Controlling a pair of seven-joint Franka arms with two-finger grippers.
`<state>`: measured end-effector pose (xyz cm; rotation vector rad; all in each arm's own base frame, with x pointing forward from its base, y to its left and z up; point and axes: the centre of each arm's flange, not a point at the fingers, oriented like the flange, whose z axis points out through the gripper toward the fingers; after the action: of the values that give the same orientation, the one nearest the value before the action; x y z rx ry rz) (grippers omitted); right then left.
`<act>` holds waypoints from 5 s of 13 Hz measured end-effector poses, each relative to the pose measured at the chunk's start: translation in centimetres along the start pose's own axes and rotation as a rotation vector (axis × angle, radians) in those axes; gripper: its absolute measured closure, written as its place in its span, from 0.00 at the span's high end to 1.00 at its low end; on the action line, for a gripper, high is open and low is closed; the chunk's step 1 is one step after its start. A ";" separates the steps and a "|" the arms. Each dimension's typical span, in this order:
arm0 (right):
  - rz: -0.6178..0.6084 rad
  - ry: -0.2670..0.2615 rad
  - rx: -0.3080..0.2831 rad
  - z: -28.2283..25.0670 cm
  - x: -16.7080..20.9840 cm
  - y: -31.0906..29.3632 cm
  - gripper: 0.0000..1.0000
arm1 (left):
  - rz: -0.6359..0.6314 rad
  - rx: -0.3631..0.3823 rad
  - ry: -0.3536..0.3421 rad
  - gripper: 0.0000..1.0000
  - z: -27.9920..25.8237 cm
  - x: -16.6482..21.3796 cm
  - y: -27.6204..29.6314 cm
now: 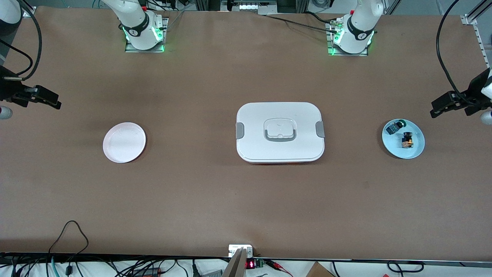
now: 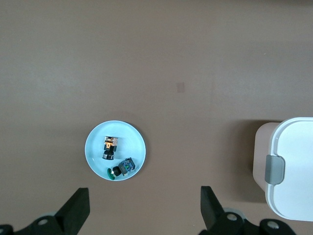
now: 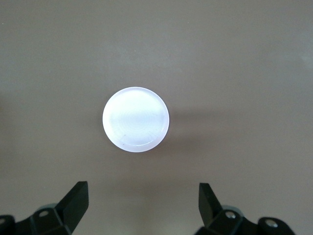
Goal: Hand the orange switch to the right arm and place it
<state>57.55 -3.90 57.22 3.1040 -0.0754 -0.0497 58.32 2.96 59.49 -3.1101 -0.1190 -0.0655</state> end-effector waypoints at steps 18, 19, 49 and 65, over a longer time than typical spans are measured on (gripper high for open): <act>0.026 -0.025 -0.003 1.7 0.7 1.4 1.00 | 0.531 -0.077 -0.283 1.00 11.9 -0.7 -8.1; 0.026 -0.024 -0.003 1.7 0.7 1.4 1.00 | 0.590 -0.092 -0.288 1.00 13.5 -0.9 -8.7; -0.016 -0.005 0.002 0.9 1.1 -1.1 1.00 | 1.746 -0.231 -0.014 1.00 41.2 -4.7 -15.5; -0.067 -0.040 -0.003 2.7 1.7 -4.1 1.00 | 1.752 -0.220 0.004 0.72 41.5 -4.2 -16.0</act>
<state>59.37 0.01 54.31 3.1021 0.0269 -0.1134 54.62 19.79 18.32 -2.1892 2.4470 -0.0255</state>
